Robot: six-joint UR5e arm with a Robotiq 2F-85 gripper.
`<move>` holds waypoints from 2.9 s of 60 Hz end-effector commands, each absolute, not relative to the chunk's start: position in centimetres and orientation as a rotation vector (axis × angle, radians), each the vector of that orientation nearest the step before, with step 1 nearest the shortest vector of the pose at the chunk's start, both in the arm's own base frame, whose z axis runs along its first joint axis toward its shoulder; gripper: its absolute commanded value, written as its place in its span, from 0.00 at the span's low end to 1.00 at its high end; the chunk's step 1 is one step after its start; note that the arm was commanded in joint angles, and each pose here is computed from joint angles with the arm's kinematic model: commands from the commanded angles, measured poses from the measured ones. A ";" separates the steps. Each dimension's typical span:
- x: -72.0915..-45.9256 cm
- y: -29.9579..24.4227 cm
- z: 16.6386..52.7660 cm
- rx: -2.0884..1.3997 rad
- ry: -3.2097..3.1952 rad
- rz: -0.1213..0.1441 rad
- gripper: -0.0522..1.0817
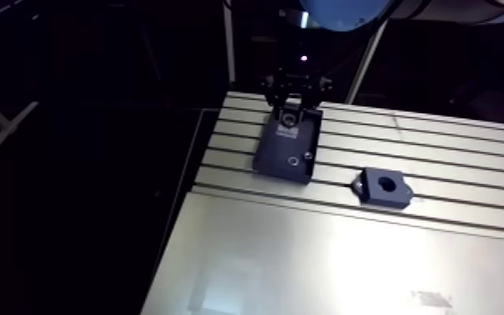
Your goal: Pick up the bearing and press it into the housing until flush.
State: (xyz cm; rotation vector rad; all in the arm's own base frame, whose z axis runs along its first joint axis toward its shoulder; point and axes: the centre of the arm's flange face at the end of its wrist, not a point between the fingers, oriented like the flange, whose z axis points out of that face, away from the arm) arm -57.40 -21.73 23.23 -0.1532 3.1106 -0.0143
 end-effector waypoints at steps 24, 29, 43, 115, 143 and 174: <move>-54.2 -12.7 30.0 -0.332 3.086 0.051 0.59; -53.4 -10.2 30.1 -0.342 3.075 0.083 0.59; -50.2 -8.3 29.7 -0.304 3.062 0.079 0.59; -49.7 -1.8 23.3 -0.130 3.073 0.035 0.59; -49.4 -1.8 21.3 -0.128 3.051 0.027 0.59; -48.9 -1.6 20.2 -0.119 3.027 0.016 0.59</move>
